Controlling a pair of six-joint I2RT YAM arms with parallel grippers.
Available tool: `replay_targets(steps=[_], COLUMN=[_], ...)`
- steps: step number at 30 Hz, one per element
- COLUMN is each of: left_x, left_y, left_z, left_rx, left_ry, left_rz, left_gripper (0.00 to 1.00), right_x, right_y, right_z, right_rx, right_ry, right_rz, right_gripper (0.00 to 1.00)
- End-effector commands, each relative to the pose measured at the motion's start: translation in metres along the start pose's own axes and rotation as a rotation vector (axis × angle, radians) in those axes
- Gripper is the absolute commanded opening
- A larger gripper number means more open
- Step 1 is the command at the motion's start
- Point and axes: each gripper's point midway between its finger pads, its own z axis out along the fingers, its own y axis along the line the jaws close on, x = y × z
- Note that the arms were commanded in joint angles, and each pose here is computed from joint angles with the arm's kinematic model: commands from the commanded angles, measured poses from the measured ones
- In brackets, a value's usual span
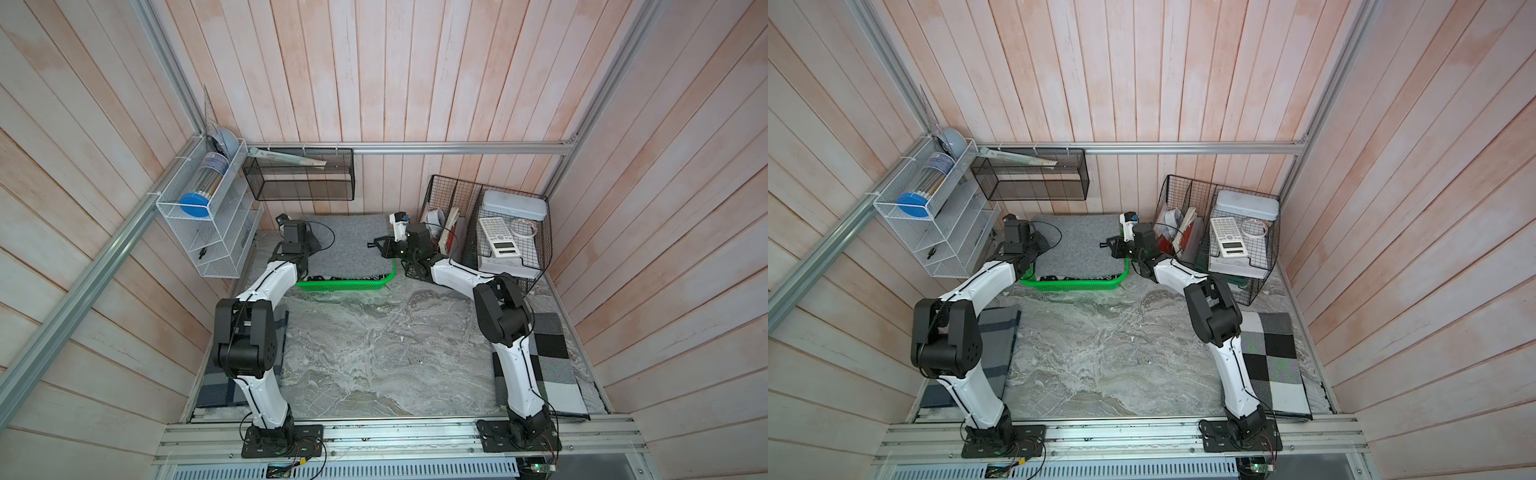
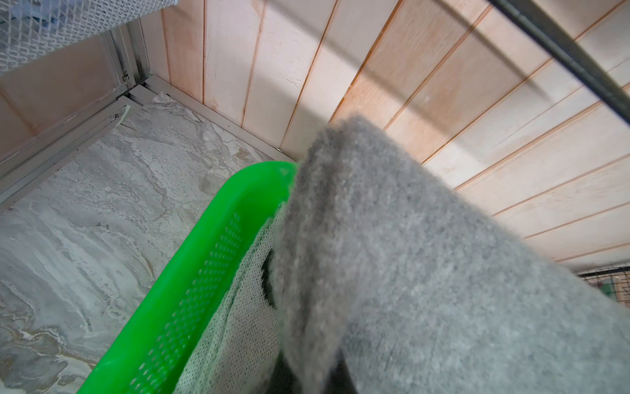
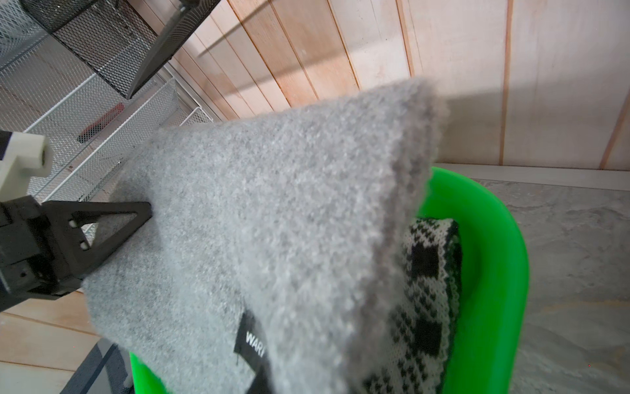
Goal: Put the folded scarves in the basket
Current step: Place the scarf in the basket, then move the scarf to the center of the board.
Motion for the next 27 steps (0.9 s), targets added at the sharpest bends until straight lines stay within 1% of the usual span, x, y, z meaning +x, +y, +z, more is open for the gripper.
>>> replay_targets(steps=[1, 3, 4, 5, 6, 7, 8, 9, 10, 12, 15, 19, 23, 25, 27], left_x=[-0.019, -0.016, -0.016, -0.016, -0.017, -0.018, -0.018, -0.018, -0.019, -0.023, -0.029, -0.022, 0.006, 0.028, 0.053], left_y=[0.014, 0.018, 0.019, 0.019, 0.018, 0.016, 0.013, 0.01, 0.008, 0.003, -0.007, -0.015, -0.022, -0.02, -0.012], left_z=[0.006, 0.009, 0.01, 0.01, 0.01, 0.01, 0.009, 0.008, 0.006, -0.002, -0.021, -0.047, -0.075, -0.088, -0.1], left_rx=[-0.044, -0.053, -0.052, -0.049, -0.047, -0.041, -0.027, -0.017, -0.01, 0.0, 0.022, 0.023, 0.034, 0.027, 0.02], left_ry=[-0.072, -0.063, -0.06, -0.059, -0.061, -0.058, -0.05, -0.039, -0.031, -0.023, -0.038, -0.028, 0.022, 0.054, 0.1], left_rz=[0.007, 0.009, 0.011, 0.018, 0.021, 0.023, 0.024, 0.022, 0.018, 0.005, 0.003, -0.002, 0.0, 0.004, 0.001], left_gripper=[0.0, 0.0, 0.03, 0.25, 0.6, 0.82, 0.94, 0.98, 1.0, 1.0, 1.0, 1.0, 1.0, 1.0, 1.0], right_x=[-0.01, -0.007, -0.006, -0.005, -0.006, -0.006, -0.008, -0.01, -0.012, -0.018, -0.024, -0.023, -0.002, 0.012, 0.027], right_y=[-0.014, -0.017, -0.016, -0.014, -0.011, -0.011, -0.009, -0.008, -0.005, 0.003, 0.018, 0.039, 0.054, 0.053, 0.046], right_z=[0.002, 0.003, 0.003, 0.003, 0.003, 0.003, 0.001, -0.001, -0.003, -0.011, -0.028, -0.06, -0.102, -0.126, -0.158], right_rx=[0.029, 0.036, 0.029, 0.02, 0.015, 0.019, 0.023, 0.027, 0.028, 0.027, 0.026, 0.026, 0.029, 0.052, 0.104], right_ry=[-0.017, -0.007, -0.002, 0.005, 0.011, 0.015, 0.013, 0.013, 0.011, 0.004, -0.015, -0.046, -0.035, -0.031, -0.034], right_rz=[-0.014, -0.01, -0.01, -0.013, -0.017, -0.016, -0.019, -0.024, -0.03, -0.043, -0.057, -0.06, -0.025, -0.012, 0.003], right_gripper=[0.0, 0.01, 0.04, 0.13, 0.26, 0.43, 0.58, 0.64, 0.67, 0.72, 0.75, 0.77, 0.77, 0.77, 0.77])
